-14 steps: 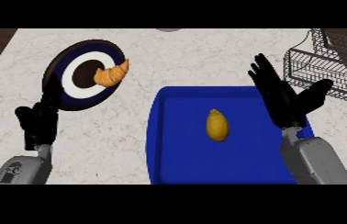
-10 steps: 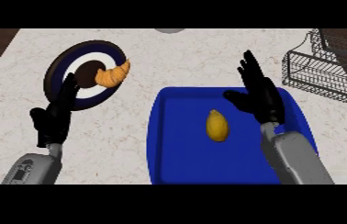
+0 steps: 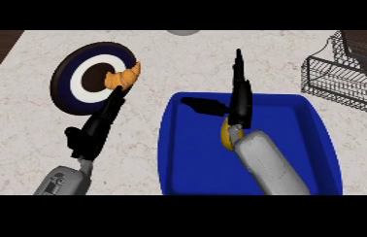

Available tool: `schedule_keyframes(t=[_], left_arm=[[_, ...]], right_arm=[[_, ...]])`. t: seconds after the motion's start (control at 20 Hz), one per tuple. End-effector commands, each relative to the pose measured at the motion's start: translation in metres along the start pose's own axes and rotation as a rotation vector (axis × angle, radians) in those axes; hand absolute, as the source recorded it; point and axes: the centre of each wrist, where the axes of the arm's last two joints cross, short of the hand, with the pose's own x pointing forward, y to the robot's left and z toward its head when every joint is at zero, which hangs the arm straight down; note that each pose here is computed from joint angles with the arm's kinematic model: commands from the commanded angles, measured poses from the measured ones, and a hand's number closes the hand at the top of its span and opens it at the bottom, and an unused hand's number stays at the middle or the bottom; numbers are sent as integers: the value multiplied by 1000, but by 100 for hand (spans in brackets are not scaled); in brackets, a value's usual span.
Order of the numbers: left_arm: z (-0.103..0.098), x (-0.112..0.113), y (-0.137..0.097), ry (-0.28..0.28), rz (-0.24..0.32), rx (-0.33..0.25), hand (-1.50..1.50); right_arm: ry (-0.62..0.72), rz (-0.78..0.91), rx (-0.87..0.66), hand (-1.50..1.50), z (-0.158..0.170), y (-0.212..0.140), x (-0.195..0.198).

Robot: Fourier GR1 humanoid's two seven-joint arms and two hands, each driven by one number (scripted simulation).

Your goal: Pick the lemon from the tray and place it in the tiered basket

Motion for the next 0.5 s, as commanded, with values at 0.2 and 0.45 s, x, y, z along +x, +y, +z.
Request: schedule_keyframes(t=[0.2, 0.45], left_arm=[[9, -9, 9, 21, 30, -9, 0], [3, -8, 9, 31, 3, 1, 0]], right_arm=[[-70, 357, 46, -150, -3, 4, 27], [113, 777, 182, -150, -28, -6, 27]])
